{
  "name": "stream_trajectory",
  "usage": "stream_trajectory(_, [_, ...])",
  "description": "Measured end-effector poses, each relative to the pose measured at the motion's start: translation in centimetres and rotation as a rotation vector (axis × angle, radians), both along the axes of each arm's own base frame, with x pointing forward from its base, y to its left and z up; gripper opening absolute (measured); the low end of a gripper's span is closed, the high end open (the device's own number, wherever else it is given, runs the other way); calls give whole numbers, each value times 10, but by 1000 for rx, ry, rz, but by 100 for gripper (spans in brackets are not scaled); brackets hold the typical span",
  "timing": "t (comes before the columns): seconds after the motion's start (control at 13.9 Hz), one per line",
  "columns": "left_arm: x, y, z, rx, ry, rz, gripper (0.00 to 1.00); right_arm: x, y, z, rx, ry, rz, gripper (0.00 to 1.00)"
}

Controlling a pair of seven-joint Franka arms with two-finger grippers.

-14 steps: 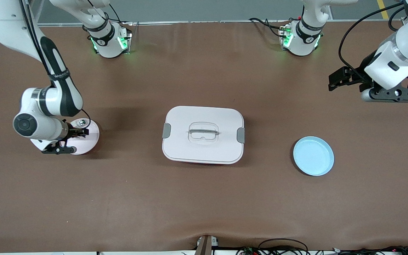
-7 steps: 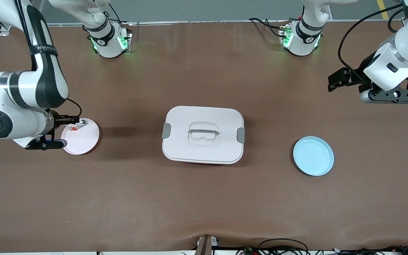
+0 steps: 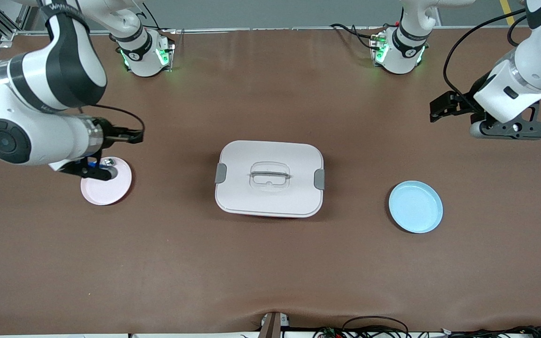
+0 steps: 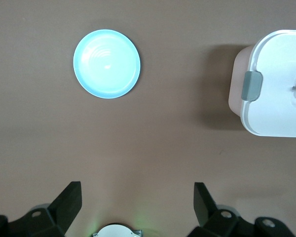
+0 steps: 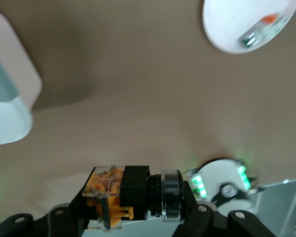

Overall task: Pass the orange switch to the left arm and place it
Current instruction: 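Lift the switch with the right gripper while the left gripper approaches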

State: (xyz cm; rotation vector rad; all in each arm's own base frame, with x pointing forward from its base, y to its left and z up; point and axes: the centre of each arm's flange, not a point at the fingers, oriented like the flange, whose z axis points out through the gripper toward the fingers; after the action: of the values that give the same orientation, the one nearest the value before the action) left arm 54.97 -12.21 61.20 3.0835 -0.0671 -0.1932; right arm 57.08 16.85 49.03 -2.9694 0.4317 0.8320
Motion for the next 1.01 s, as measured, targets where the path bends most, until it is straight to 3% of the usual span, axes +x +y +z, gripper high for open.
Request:
stream_trajectory(0.36, [1, -19, 4, -139, -3, -3, 100, -30, 106, 17, 68, 140, -269, 73])
stream_trajectory(0.65, [-4, -53, 11, -227, -22, -10, 100, -40, 179, 36, 171, 181, -479, 73])
stream_trajectory(1.01, [-20, -88, 18, -323, -34, 120, 100, -48, 246, 53, 286, 223, -717, 73])
